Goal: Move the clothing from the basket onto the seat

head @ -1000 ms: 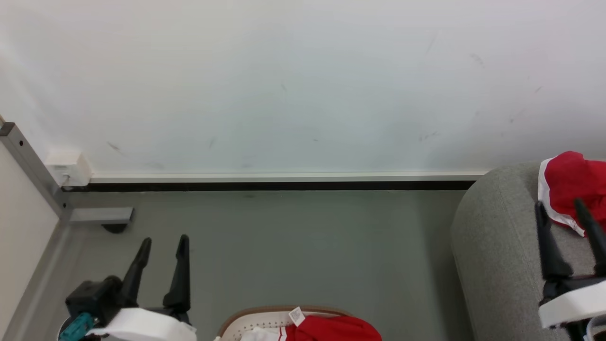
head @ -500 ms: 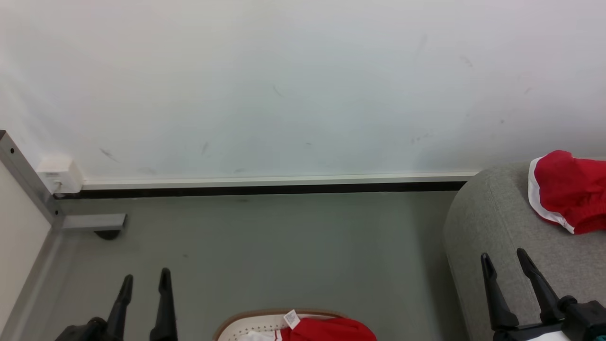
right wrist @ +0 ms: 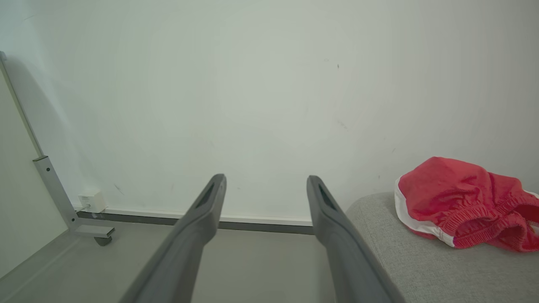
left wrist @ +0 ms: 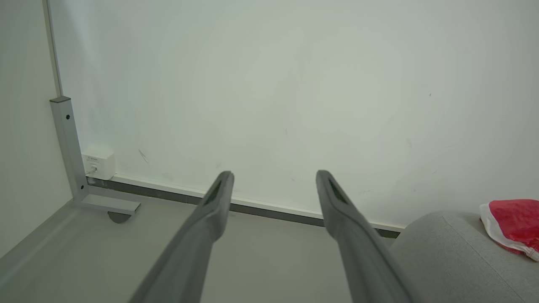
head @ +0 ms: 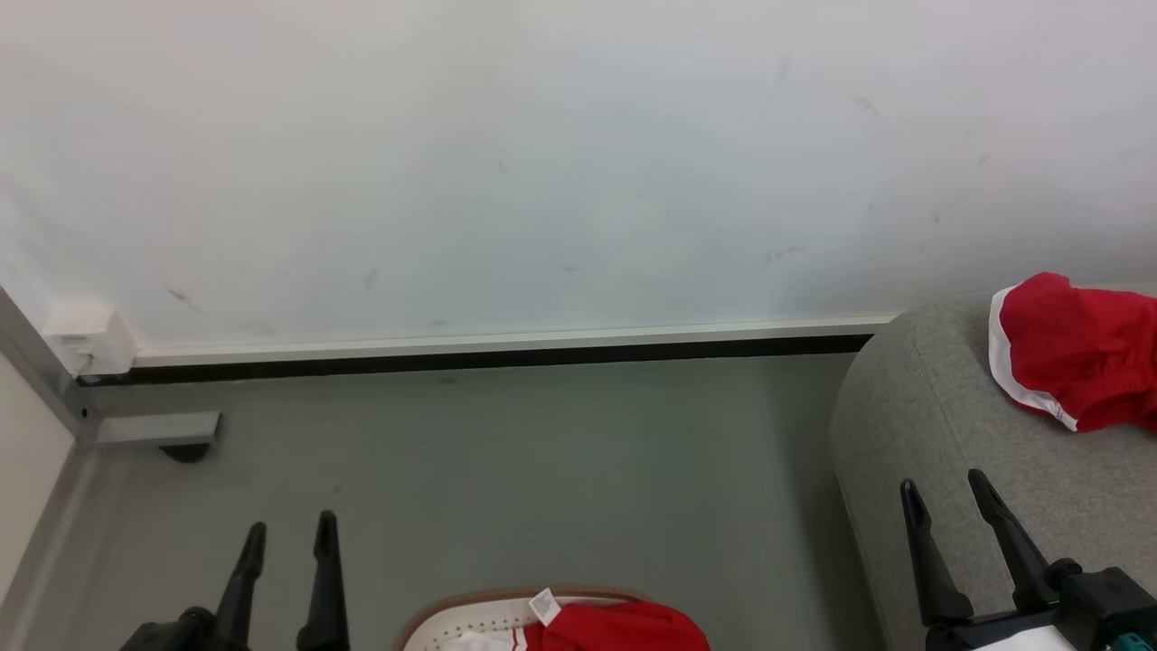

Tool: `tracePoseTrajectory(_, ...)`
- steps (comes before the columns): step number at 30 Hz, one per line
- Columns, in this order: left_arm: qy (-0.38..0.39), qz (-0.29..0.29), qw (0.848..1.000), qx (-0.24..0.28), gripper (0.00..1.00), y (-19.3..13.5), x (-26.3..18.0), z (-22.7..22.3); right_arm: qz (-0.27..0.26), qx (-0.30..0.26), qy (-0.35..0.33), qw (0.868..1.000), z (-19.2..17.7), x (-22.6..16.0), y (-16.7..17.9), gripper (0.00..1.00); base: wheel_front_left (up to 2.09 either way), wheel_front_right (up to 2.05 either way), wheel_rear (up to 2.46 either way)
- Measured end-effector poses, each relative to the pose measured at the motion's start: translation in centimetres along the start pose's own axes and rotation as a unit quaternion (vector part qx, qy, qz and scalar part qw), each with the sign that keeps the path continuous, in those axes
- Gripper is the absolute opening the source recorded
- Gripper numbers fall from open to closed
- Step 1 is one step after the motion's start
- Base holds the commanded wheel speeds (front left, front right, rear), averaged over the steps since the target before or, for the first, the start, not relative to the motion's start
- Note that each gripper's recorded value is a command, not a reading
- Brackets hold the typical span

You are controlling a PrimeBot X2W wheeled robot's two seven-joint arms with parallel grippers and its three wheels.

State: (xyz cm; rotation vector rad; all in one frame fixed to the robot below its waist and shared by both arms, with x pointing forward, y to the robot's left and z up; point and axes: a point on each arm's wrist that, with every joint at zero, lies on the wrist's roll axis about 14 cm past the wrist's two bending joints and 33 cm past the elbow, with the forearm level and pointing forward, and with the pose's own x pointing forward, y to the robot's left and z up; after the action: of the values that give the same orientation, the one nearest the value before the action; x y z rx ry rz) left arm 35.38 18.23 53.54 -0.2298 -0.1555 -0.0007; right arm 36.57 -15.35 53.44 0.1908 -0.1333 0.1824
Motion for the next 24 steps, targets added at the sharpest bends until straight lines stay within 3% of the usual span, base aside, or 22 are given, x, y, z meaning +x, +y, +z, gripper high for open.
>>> tracePoseTrajectory(13,0.018,-0.012,1.0,-0.002,1.0,-0.4,0.5,-1.5,-0.005,0.004,0.005,1.0,-0.4,0.2,-0.3,1.0,0.0,0.0,0.0)
tracePoseTrajectory(24,0.102,-0.099,0.99,-0.016,1.0,-5.4,3.7,-6.9,-0.041,-0.023,-0.008,0.999,0.8,1.8,-4.1,1.0,0.0,0.0,0.0)
